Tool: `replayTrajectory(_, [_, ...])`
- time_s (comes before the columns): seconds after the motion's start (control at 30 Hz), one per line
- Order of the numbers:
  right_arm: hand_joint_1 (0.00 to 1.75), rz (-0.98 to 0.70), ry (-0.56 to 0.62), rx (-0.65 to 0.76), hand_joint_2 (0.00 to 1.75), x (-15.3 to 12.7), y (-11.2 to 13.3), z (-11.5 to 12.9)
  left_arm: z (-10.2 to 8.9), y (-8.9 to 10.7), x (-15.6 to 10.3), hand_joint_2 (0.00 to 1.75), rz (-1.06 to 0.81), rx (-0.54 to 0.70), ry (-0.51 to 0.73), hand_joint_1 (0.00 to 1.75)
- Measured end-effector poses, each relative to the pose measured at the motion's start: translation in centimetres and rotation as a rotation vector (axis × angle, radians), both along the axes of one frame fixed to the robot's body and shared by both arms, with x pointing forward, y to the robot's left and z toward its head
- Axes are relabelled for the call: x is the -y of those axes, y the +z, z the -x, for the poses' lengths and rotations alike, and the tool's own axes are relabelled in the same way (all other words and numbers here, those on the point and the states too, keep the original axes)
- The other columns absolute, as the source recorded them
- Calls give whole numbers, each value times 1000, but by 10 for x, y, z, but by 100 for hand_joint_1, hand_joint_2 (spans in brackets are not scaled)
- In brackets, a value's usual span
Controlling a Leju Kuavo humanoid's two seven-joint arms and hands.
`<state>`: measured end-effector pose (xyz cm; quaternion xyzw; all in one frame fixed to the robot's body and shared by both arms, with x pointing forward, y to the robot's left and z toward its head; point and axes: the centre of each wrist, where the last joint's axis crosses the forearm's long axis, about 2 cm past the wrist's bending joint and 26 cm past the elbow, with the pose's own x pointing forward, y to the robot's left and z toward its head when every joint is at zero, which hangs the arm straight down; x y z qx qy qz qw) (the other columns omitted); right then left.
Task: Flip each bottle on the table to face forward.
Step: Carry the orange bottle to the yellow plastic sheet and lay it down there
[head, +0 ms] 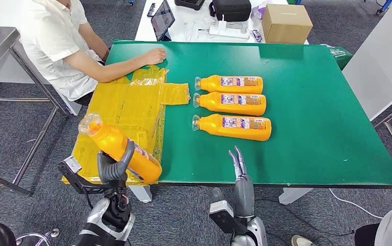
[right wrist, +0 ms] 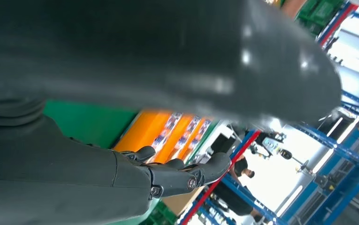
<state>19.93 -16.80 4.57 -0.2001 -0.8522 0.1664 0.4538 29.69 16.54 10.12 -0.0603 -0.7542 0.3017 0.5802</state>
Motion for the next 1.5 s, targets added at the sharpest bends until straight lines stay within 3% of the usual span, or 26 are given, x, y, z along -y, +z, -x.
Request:
replayTrajectory(0.13, [0,0,-1,0,0,0,0,0,0,0,0,175,-6,1,4,175])
replayTrajectory(0.17, [0,4,-7,7,0,2,1,1,-3,3,-2,175,-93,14,49,175])
replayTrajectory(0.23, [0,4,-29,29,0,5,6,2,-12,15,-7,175,-368,97,166,174])
replayTrajectory(0.27, [0,-5,-46,46,0,6,11,1,-20,27,-11,175,-598,187,246,172])
replayTrajectory(0.37, [0,-47,-71,67,0,4,20,-3,-39,43,-18,175,-1053,300,283,173])
replayTrajectory(0.6, [0,-101,-78,67,0,3,24,-11,-63,10,-17,175,-1285,15,-4,174])
replayTrajectory(0.67, [0,-112,-74,65,0,1,24,-12,-66,1,-20,175,-1353,-68,-75,167])
replayTrajectory(0.87, [0,-126,-62,62,0,-3,25,-13,-76,-8,-29,175,-1471,-200,-149,147])
replayTrajectory(0.93, [0,-135,-63,57,0,-3,24,-14,-78,-9,-31,87,-1503,-233,-153,120])
replayTrajectory(1.0, [0,-147,-66,50,0,-4,24,-14,-79,-11,-34,0,-1535,-264,-161,66])
replayTrajectory(1.07, [0,-153,-67,47,0,-4,24,-14,-80,-12,-37,0,-1562,-285,-180,15])
replayTrajectory(1.1, [0,-154,-67,46,0,-5,24,-15,-80,-14,-37,0,-1572,-294,-198,4])
replayTrajectory(1.37, [0,-153,-73,48,0,-5,24,-15,-85,-15,-40,0,-1603,-309,-448,0])
replayTrajectory(1.5, [0,-146,-74,50,0,-4,24,-16,-84,-15,-35,0,-1706,-313,-489,0])
